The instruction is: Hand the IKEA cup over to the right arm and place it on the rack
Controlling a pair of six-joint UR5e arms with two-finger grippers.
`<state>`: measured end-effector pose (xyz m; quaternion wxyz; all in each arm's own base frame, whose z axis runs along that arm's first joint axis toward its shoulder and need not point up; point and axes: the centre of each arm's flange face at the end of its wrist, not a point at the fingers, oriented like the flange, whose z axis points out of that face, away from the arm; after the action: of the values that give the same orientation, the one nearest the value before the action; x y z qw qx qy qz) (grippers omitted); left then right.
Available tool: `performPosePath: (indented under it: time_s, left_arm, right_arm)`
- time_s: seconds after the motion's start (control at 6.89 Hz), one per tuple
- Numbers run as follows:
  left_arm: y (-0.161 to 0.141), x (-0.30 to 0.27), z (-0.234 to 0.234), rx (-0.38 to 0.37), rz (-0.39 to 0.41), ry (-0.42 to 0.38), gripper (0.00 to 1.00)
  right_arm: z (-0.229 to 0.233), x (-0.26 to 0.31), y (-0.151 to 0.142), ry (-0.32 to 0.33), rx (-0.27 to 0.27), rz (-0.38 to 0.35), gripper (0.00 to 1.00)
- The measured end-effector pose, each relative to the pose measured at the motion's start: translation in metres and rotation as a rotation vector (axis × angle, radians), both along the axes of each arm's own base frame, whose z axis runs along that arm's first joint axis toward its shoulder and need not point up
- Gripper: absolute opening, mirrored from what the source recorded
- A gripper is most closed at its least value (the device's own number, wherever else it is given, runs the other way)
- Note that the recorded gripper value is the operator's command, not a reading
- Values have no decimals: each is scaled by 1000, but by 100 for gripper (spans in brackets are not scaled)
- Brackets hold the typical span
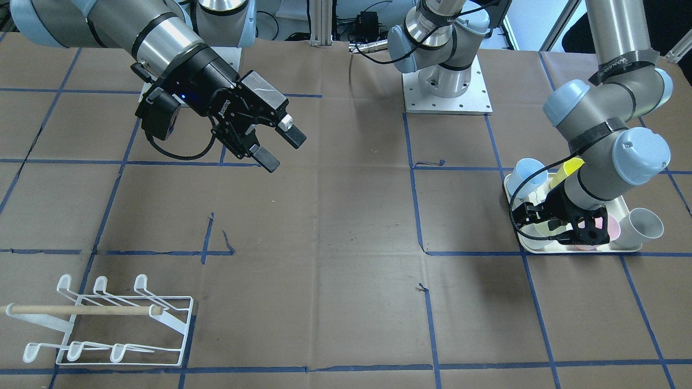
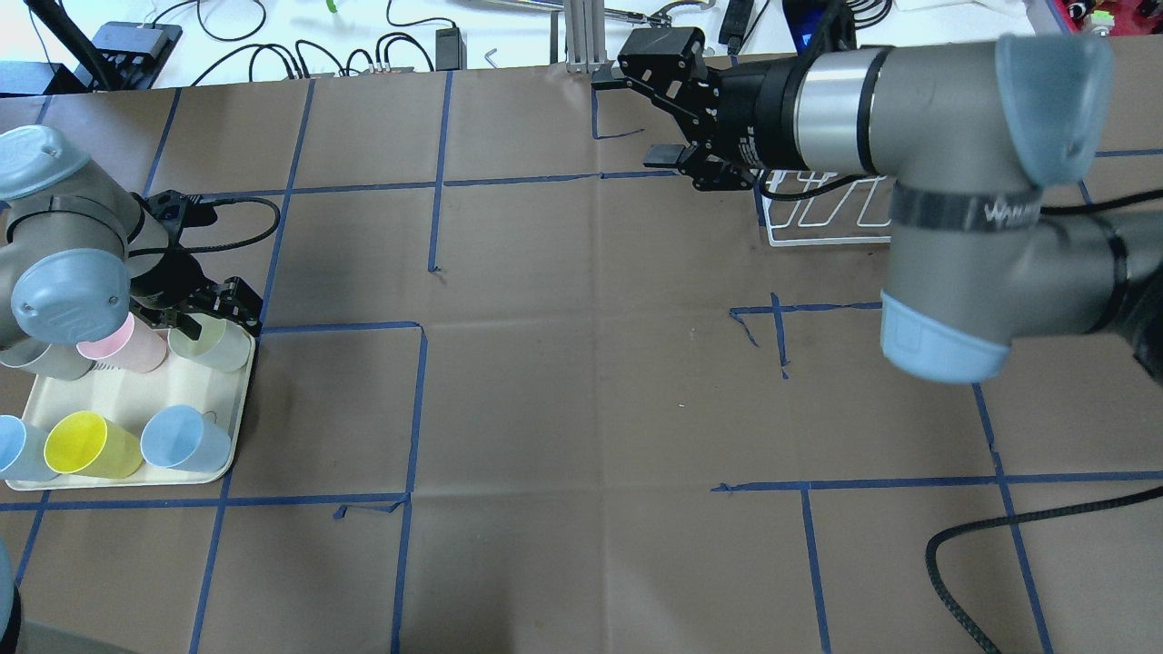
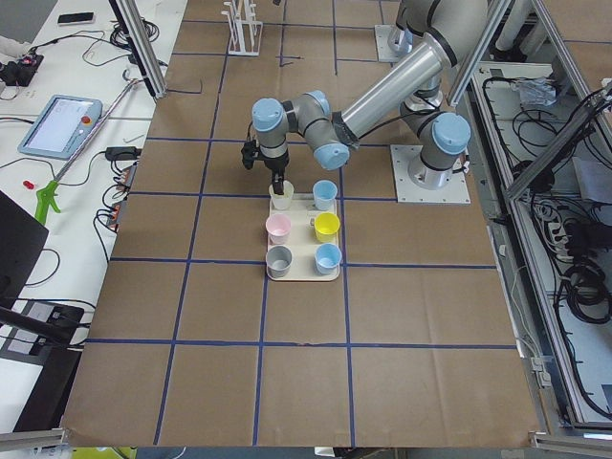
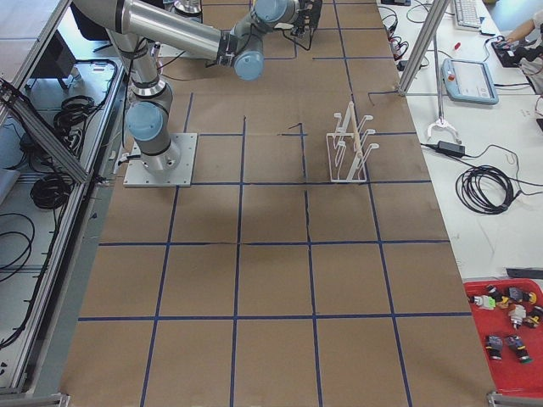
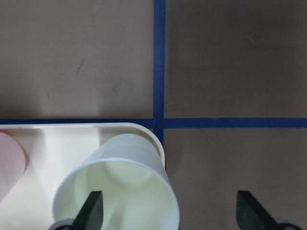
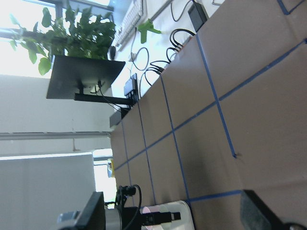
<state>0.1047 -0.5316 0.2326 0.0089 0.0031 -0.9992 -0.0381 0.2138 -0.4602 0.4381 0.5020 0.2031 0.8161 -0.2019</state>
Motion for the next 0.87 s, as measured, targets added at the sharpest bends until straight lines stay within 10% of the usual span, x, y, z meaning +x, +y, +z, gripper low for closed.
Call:
performPosePath:
  time_s: [0.29, 0.87]
  left_arm:
    - [1, 1, -1, 9, 3, 0, 0]
    - [4, 3, 17, 15, 11, -15, 0]
  right_arm:
    - [-31, 0, 47, -108, -91, -65, 100]
    - [-47, -4, 66, -155, -82, -148, 100]
